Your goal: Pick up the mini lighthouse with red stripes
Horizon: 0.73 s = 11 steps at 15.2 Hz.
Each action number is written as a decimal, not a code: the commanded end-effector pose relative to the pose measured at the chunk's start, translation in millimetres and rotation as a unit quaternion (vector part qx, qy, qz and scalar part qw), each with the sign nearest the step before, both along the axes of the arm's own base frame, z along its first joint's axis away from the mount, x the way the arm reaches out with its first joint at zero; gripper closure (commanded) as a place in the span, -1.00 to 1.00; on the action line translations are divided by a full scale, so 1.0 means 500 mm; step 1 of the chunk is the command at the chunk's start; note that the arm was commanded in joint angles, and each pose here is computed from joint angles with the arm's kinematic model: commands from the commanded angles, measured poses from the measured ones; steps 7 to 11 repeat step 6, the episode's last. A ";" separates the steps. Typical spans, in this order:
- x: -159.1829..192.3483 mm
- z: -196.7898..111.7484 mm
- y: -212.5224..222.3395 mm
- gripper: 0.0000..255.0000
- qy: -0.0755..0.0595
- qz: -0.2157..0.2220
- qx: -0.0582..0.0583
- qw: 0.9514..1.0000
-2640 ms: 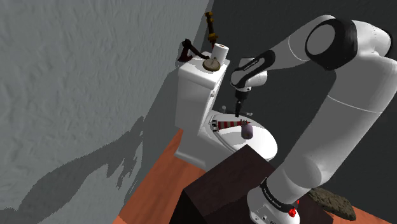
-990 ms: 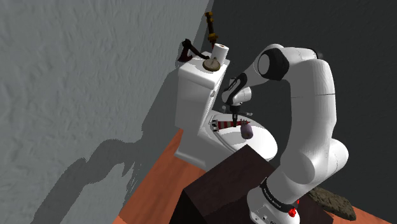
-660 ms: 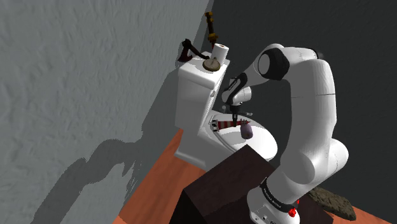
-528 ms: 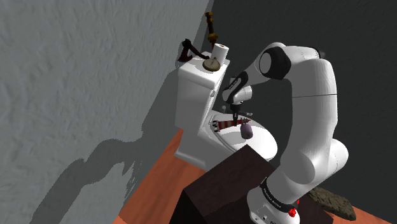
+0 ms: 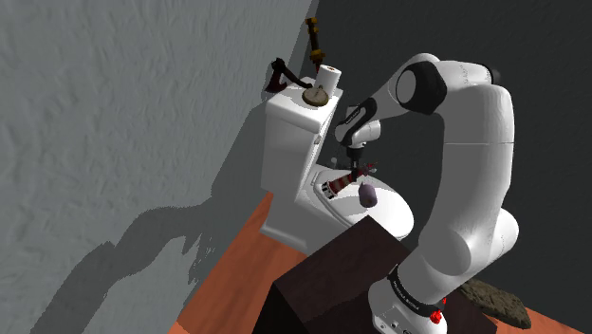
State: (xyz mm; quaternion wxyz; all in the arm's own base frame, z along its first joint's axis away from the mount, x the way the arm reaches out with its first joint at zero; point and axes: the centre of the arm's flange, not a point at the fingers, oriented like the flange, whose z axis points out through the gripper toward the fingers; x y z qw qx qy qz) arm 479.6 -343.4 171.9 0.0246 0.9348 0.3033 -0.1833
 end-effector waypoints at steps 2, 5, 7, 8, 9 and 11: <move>-0.001 0.032 0.001 1.00 0.000 0.000 0.000 1.000; -0.001 0.054 0.001 1.00 0.000 0.000 0.000 1.000; -0.001 0.054 0.001 1.00 0.000 0.000 0.000 1.000; -0.001 0.054 0.001 1.00 0.000 0.000 0.000 1.000; -0.001 0.054 0.001 1.00 0.000 0.000 0.000 1.000; -0.001 0.054 0.001 1.00 0.000 0.000 0.000 1.000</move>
